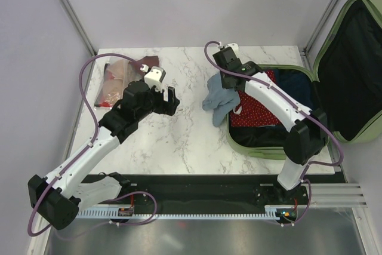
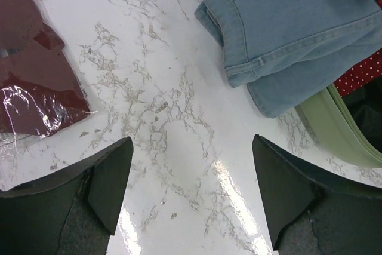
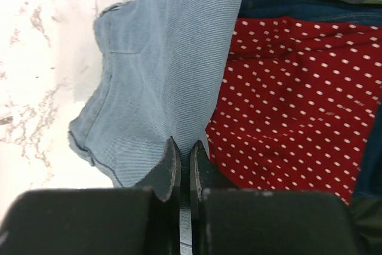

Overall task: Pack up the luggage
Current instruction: Place the clothes in the luggage.

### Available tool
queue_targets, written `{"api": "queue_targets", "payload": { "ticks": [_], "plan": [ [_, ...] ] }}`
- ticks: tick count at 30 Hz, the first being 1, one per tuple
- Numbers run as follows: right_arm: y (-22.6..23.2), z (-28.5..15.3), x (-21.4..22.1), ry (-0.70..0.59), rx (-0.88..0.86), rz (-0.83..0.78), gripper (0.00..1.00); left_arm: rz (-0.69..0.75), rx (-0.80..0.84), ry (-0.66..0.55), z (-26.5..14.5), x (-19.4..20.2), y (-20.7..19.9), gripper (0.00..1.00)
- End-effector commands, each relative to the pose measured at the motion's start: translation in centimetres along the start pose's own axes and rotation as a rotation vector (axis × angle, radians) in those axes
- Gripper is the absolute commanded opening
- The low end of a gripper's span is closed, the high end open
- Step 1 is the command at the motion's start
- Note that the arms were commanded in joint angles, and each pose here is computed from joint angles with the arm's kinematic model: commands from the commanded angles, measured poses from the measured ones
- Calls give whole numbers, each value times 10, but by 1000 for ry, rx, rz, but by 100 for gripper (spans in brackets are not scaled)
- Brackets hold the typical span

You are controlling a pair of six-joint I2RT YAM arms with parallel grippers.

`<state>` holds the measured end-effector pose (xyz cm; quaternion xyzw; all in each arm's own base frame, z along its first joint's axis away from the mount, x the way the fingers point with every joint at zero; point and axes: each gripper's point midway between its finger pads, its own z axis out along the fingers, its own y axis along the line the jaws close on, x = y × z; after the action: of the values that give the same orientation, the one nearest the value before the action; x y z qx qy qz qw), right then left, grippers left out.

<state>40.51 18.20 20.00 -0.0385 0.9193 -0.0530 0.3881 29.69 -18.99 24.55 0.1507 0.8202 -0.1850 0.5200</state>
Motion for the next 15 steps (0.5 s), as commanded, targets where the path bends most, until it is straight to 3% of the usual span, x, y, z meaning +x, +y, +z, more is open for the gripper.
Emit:
{"api": "queue_targets", "payload": {
  "ticks": [1,15],
  "plan": [
    [-39,-33,-22,-94,118,-3,0,-5,9,-20,-1,-11,-3,88],
    [-118,-64,-38,-159,244,83,0,-3,13,-7,1,-7,-4,88]
  ]
}}
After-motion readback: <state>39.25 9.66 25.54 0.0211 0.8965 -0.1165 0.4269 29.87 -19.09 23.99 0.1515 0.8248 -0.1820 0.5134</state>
